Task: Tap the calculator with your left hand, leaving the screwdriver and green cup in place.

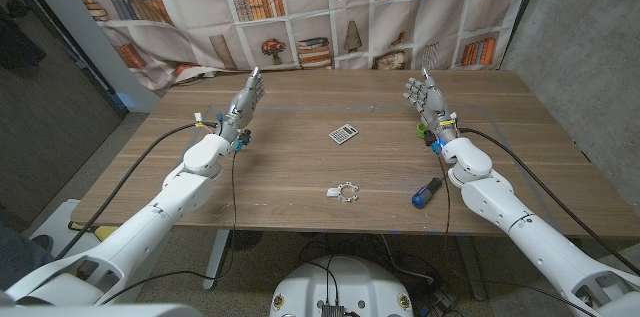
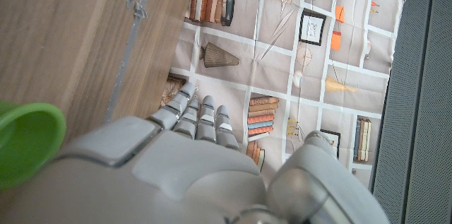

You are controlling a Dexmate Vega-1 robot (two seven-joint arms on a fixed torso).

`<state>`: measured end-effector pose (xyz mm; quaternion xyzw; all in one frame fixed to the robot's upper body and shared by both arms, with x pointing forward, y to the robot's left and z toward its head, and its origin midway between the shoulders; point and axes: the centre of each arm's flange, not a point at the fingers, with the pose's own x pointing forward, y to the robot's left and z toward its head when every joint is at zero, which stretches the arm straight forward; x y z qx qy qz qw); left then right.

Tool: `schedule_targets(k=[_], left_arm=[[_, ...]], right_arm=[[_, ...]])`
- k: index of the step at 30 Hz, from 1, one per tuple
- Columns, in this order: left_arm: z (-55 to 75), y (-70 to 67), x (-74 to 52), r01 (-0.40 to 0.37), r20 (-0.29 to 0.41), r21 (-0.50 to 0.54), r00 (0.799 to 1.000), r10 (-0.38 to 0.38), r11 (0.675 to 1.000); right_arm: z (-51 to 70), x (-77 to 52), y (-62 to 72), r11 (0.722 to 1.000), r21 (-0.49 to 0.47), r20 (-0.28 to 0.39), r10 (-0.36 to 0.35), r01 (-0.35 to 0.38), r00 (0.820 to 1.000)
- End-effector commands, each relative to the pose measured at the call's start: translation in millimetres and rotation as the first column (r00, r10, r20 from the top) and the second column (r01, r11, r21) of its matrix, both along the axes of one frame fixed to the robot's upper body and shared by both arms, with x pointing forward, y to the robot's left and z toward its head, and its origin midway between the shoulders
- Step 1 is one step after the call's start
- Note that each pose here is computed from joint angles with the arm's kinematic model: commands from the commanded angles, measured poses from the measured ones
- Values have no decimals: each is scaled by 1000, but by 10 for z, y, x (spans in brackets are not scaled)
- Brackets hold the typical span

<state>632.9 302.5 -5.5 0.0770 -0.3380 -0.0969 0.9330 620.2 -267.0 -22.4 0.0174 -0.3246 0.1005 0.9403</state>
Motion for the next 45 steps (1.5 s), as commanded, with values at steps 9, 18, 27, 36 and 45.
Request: schedule_targets(k=[9,18,27,36,45], left_arm=[[270,-263,-148,-95,141,138,987,75,986],[342,-359,-215,-169,197,171,971,134,971],[364,-371,-202,-167,212,141,968,135,976],[419,-379,-160,-152,210,159,971,117,975],[454,-426,-151,-141,223,156,969,104,978]], right_arm=[[42,-21,14,1000,23,18,-18,18,1000],[40,-32,-61,999,39,16,-36,35,999],[39,-17,-71,998,34,9,-48,47,999],[68,18,-40,998,34,9,-55,54,998],[66,43,-32,998,33,9,-52,52,999]])
